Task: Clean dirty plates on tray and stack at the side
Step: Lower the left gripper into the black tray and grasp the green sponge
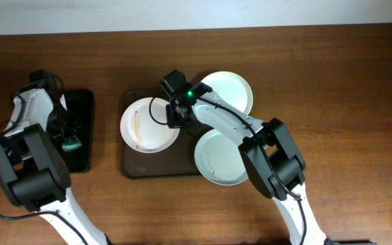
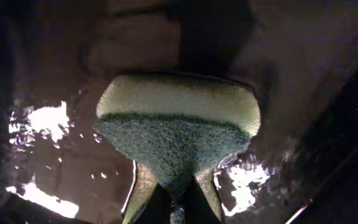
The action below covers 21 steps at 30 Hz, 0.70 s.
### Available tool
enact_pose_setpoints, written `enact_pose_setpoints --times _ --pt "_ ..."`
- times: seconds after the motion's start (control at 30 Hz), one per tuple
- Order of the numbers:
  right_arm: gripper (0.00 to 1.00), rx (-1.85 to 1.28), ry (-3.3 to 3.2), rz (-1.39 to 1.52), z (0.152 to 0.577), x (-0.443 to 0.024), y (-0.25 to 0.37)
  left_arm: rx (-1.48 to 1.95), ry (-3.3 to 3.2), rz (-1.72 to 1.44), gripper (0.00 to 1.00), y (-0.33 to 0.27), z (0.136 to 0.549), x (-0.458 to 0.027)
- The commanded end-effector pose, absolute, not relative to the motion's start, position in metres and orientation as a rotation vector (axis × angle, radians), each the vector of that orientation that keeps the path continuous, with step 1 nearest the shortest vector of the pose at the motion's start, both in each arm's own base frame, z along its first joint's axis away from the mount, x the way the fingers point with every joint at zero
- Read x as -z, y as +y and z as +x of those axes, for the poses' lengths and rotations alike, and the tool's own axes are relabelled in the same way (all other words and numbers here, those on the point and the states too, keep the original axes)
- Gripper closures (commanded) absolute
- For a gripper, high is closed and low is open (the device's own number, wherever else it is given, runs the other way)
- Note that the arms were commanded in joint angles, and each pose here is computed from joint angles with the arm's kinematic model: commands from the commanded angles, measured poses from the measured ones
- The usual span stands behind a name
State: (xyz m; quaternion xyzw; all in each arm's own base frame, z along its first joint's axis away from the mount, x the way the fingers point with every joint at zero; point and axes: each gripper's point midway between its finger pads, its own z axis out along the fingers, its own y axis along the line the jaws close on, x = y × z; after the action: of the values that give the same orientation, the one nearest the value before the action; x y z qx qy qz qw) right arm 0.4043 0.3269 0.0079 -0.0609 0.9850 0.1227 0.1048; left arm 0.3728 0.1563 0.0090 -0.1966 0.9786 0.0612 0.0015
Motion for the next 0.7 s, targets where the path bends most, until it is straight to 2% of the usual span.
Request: enact_pose_setpoints --times 0.0,0.1,0.2,0.67 --pt "0.96 -0.304 2.932 -0.198 0.399 0.007 0.321 -0.15 3.033 -0.627 0.99 0.156 0.378 -0.04" --pt "0.96 -0.304 2.933 -0.198 0.399 0.007 0.321 -0.138 2.887 -0.591 0.99 0.155 0.387 -0.101" --pt "0.96 -0.304 2.932 -0.198 0.399 0.007 0.321 -0.145 2.821 -0.403 0.99 0.149 0.388 -0.142" --pt "0.96 -0.304 2.932 -0.198 0.399 0.007 0.321 -0.124 2.819 -0.347 0.99 0.145 0.389 -0.143"
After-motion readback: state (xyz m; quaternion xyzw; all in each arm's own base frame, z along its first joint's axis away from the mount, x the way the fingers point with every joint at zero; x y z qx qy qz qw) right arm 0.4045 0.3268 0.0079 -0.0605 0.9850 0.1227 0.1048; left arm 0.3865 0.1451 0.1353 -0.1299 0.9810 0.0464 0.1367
